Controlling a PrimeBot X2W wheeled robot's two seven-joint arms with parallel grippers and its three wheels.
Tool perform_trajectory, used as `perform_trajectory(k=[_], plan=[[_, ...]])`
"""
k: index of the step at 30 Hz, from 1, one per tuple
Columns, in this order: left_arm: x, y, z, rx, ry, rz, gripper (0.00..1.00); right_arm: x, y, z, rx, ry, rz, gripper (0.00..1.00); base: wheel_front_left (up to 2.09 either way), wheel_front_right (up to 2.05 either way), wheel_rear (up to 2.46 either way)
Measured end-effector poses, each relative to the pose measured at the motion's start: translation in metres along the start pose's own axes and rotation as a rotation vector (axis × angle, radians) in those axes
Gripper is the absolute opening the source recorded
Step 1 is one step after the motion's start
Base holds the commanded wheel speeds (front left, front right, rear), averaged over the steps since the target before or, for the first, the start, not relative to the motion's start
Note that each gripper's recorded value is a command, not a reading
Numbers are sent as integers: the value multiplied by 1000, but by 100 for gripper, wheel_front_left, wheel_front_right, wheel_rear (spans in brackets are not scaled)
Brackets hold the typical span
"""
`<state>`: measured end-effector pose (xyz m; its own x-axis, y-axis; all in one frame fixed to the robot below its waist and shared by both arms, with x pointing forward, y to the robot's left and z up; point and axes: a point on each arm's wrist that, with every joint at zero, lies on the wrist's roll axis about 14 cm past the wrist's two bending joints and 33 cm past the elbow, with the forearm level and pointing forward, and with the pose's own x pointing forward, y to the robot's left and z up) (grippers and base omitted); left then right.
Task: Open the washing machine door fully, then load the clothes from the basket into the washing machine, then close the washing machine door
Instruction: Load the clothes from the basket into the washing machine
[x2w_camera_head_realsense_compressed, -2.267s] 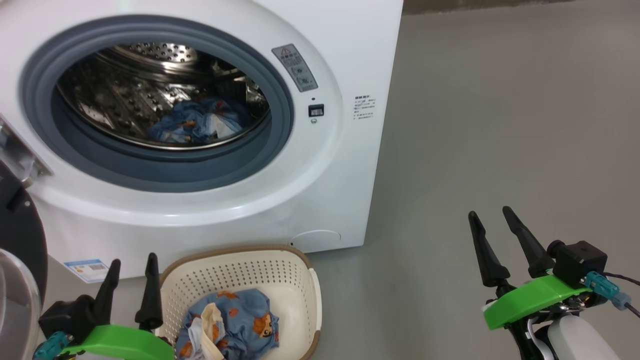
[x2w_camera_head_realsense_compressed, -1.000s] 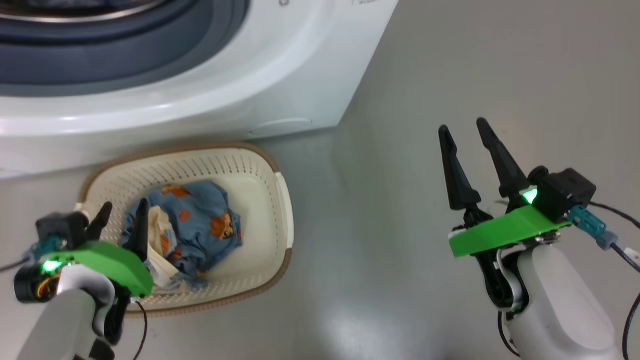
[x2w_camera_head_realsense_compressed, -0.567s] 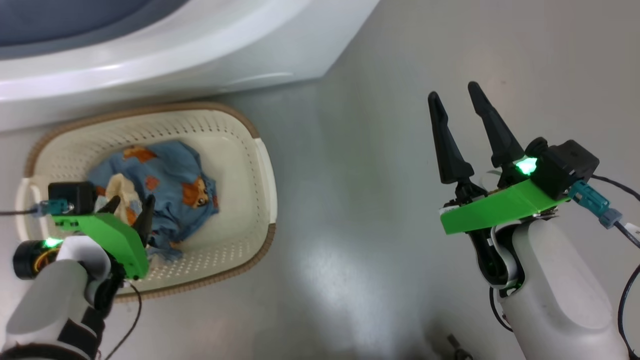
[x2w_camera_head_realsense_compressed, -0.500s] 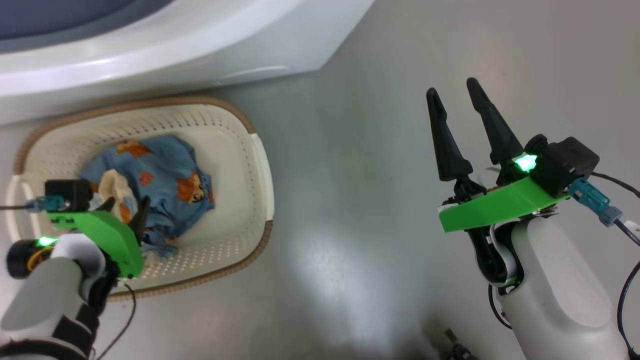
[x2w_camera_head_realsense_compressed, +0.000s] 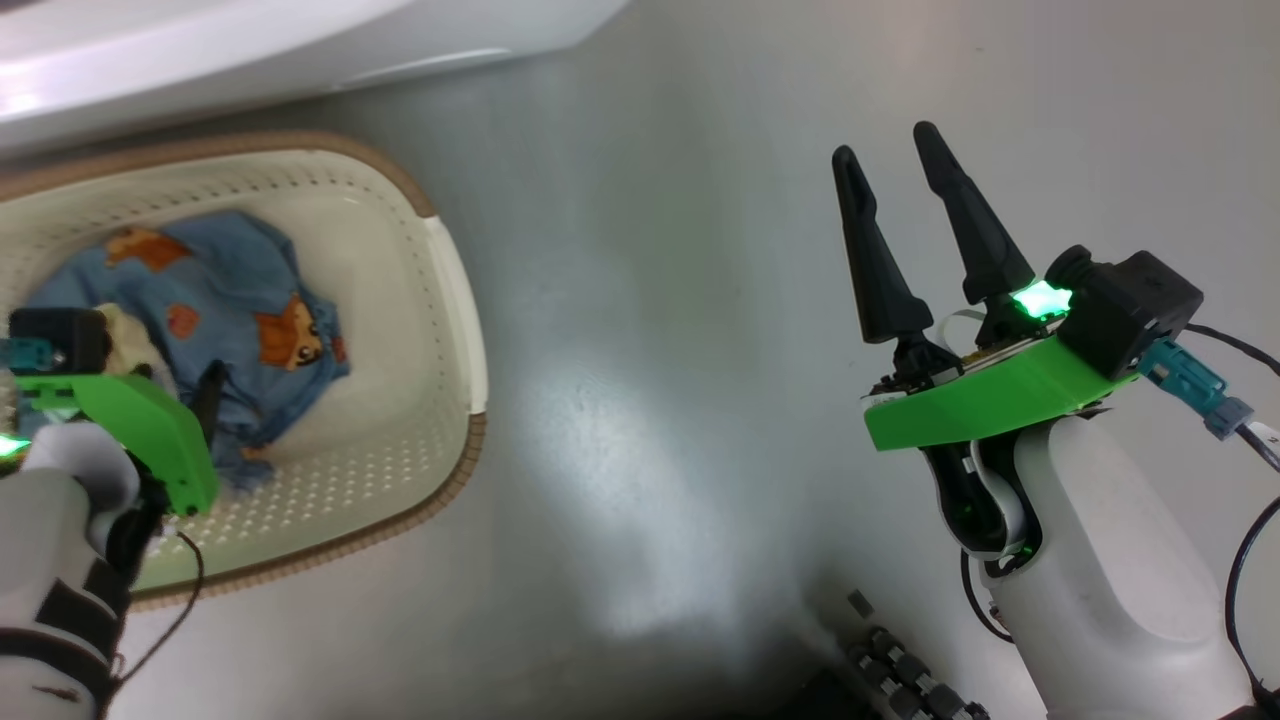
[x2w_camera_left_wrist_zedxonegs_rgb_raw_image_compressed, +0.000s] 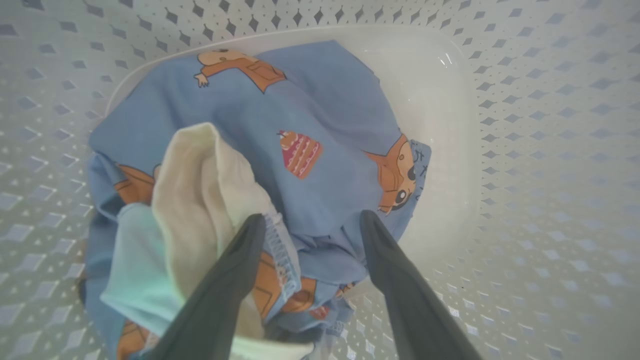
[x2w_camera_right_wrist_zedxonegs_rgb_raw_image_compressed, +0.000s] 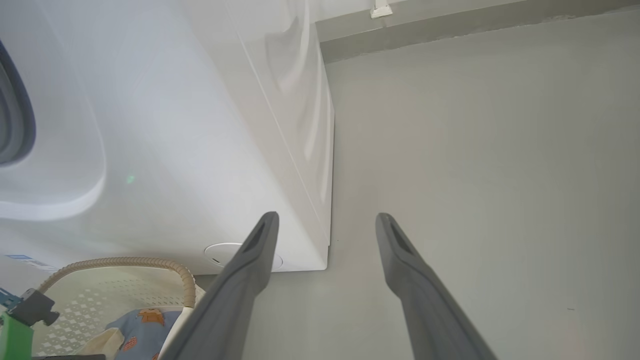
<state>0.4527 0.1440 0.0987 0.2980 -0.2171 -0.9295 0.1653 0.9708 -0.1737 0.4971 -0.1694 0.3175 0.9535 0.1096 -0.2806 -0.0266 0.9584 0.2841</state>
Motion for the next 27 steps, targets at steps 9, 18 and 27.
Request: perform_trajectory(k=[9, 18, 27], plan=[[28, 0, -8, 50, 64, -4, 100, -1, -16, -10, 7, 22, -39, 100, 0, 0, 0], [41, -13, -21, 90, 136, -36, 100, -3, -22, -16, 1, 37, -53, 100, 0, 0, 0], [51, -8, -17, 79, 115, -32, 0, 0, -24, -28, 4, 60, -56, 100, 0, 0, 0]])
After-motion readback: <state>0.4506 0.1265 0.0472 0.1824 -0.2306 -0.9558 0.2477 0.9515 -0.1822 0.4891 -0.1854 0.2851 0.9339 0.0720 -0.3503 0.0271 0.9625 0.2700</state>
